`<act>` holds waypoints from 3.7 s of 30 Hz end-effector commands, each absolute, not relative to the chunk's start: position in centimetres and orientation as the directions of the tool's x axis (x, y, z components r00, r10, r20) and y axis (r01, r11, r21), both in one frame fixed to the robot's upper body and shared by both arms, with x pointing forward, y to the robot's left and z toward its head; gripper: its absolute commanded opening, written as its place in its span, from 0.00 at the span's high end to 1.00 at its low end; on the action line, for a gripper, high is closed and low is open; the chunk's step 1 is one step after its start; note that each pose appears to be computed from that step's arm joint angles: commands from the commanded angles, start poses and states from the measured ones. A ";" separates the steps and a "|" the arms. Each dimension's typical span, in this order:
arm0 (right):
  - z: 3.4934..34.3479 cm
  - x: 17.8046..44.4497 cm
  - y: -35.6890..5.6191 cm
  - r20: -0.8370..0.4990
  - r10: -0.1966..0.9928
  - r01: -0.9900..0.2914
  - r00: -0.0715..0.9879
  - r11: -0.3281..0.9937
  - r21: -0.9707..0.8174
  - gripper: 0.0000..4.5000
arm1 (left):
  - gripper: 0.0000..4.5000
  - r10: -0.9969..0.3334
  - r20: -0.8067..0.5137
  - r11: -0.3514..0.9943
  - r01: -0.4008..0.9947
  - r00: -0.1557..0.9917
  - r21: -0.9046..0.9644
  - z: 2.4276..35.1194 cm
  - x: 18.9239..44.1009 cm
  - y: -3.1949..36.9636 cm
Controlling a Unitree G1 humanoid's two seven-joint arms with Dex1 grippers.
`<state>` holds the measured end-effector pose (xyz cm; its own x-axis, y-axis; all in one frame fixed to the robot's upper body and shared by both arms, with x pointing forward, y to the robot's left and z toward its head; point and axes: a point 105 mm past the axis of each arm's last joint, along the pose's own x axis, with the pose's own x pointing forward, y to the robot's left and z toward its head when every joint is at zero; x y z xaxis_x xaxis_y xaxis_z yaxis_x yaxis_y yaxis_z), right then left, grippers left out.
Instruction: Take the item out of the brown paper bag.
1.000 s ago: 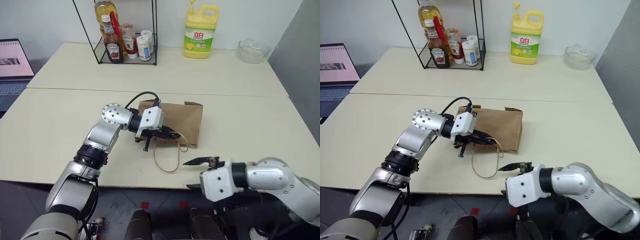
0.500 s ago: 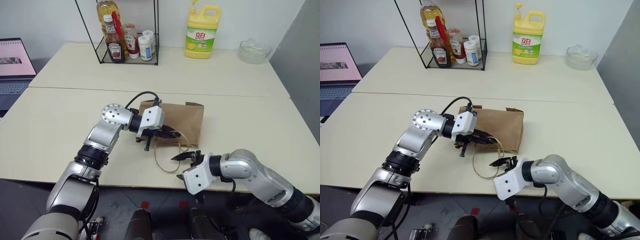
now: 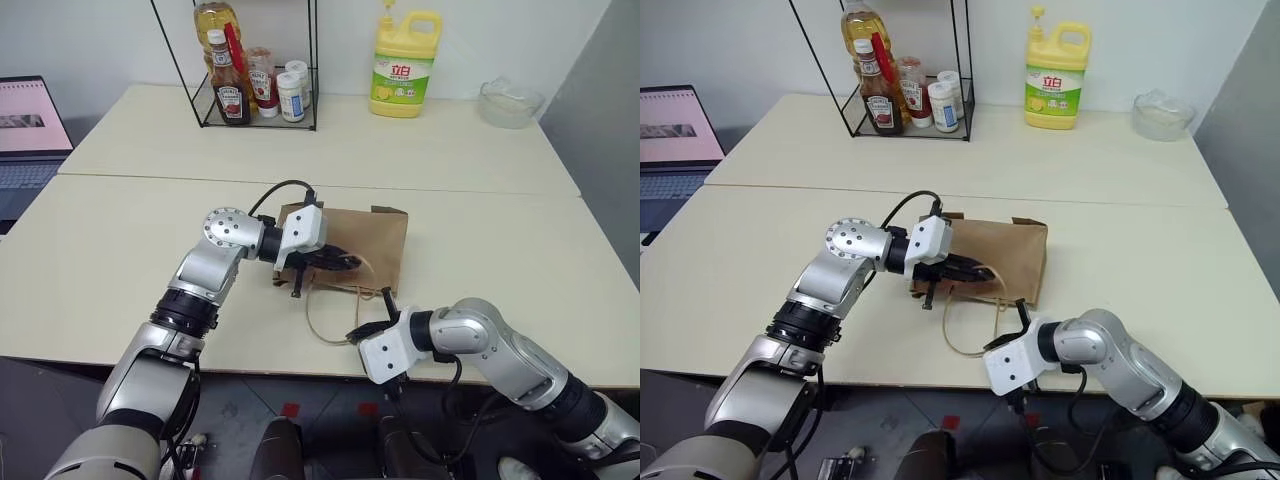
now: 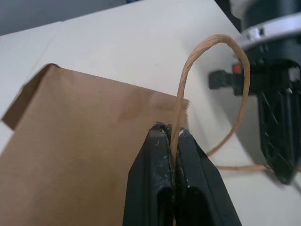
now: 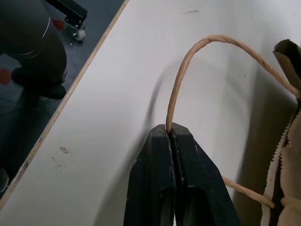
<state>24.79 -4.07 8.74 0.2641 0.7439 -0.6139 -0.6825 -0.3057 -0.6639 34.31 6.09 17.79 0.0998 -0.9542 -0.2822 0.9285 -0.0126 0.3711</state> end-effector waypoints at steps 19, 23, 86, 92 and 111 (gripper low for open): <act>5.9 22.8 -6.5 -0.744 0.639 -0.751 0.193 -0.392 -0.532 1.00 | 1.00 -0.951 -0.057 0.263 0.895 0.303 0.361 27.7 38.7 4.1; 5.7 22.6 -6.8 -0.757 0.627 -0.753 0.186 -0.404 -0.519 1.00 | 1.00 -0.948 -0.054 0.272 0.889 0.313 0.369 28.1 38.9 4.1; 19.4 32.5 -0.8 -0.320 0.656 -0.630 0.683 0.307 -0.714 0.58 | 1.00 -0.979 0.051 0.203 0.963 0.197 0.179 30.0 37.4 4.4; 18.3 33.8 -0.3 -0.361 0.615 -0.623 0.701 0.283 -0.729 0.58 | 1.00 -0.980 0.055 0.197 0.963 0.190 0.184 30.1 37.3 4.2; 15.9 36.4 -0.1 -0.494 0.491 -0.630 0.717 0.156 -0.760 0.01 | 1.00 -0.983 0.072 0.182 0.964 0.171 0.194 30.2 36.6 3.7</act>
